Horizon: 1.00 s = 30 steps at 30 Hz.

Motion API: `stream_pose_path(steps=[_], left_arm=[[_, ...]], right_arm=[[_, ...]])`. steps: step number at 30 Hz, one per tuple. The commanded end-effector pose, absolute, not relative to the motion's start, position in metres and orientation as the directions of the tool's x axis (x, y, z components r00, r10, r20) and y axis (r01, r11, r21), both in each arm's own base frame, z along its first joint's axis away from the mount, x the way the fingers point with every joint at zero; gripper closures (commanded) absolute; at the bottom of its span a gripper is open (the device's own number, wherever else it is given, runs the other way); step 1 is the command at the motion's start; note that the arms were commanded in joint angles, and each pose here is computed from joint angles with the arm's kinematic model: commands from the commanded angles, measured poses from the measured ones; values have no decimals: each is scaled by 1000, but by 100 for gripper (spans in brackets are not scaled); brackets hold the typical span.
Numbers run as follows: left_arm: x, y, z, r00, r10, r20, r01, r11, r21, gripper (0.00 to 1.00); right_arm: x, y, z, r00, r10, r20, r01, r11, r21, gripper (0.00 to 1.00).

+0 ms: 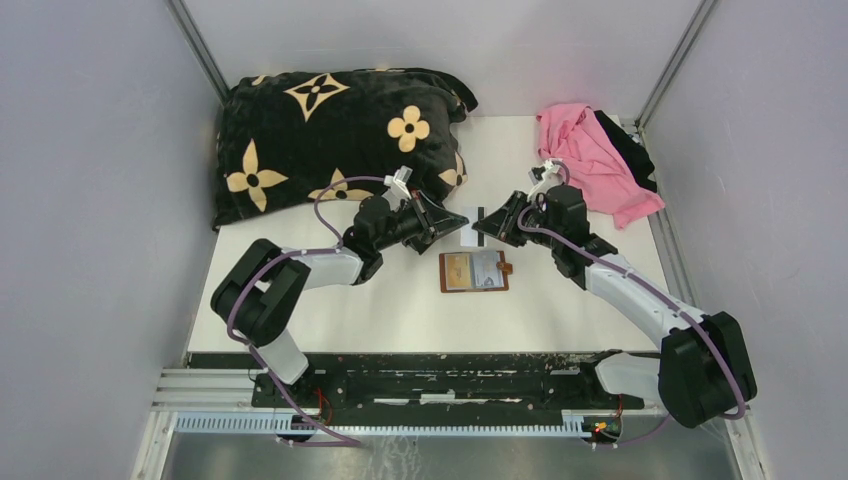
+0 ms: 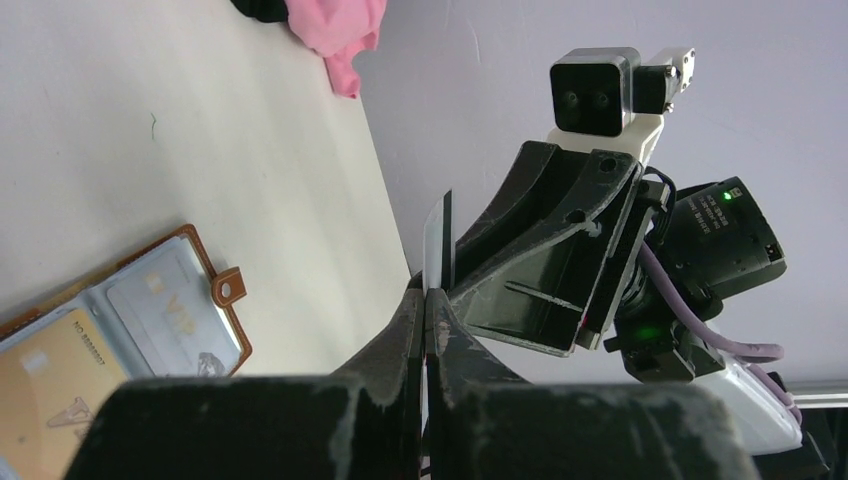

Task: Put the credit cards into the card holder
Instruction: Pick up the credit card from the storage box, then turn over the card slot in the card holder.

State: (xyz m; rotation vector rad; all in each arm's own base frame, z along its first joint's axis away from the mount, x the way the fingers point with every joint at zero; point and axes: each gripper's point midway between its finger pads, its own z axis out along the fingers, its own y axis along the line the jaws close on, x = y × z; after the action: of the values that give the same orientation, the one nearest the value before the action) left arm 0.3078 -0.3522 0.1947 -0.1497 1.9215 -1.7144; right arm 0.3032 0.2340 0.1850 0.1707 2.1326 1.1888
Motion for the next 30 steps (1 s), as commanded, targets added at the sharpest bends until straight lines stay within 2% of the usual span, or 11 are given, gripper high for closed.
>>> stream_pose_path(steps=[1,4,5,11,14,20,24,30], left_arm=[[304,-355,209,-845,-434,-312,290,118,-950,97],[304,-354,203,-847,-437,-302,277,122,-953,97],[305,-355,200,-849,-437,-298,271,124,-955,96],[308,-351,177,-851,-446,-277,213,189,-959,60],[311,-340,160,-829,-465,-310,183,298,-937,53],[309,-312,120,-805,-446,-391,112,533,-839,50],[300,-293,96,-791,-385,-475,90,695,-713,51],[279,-285,66,-800,-281,-530,91,817,-570,58]], right_arm=[[301,234,203,-735,442,-515,-246,534,809,82],[299,232,204,-735,445,-511,-243,530,812,97],[299,232,203,-738,442,-509,-244,529,813,99],[298,228,204,-738,411,-535,-250,569,783,99],[297,222,204,-732,386,-561,-247,617,747,99],[299,206,190,-740,323,-589,-206,725,657,99],[299,196,172,-767,247,-592,-176,807,564,99],[300,198,150,-789,108,-605,-181,900,397,99]])
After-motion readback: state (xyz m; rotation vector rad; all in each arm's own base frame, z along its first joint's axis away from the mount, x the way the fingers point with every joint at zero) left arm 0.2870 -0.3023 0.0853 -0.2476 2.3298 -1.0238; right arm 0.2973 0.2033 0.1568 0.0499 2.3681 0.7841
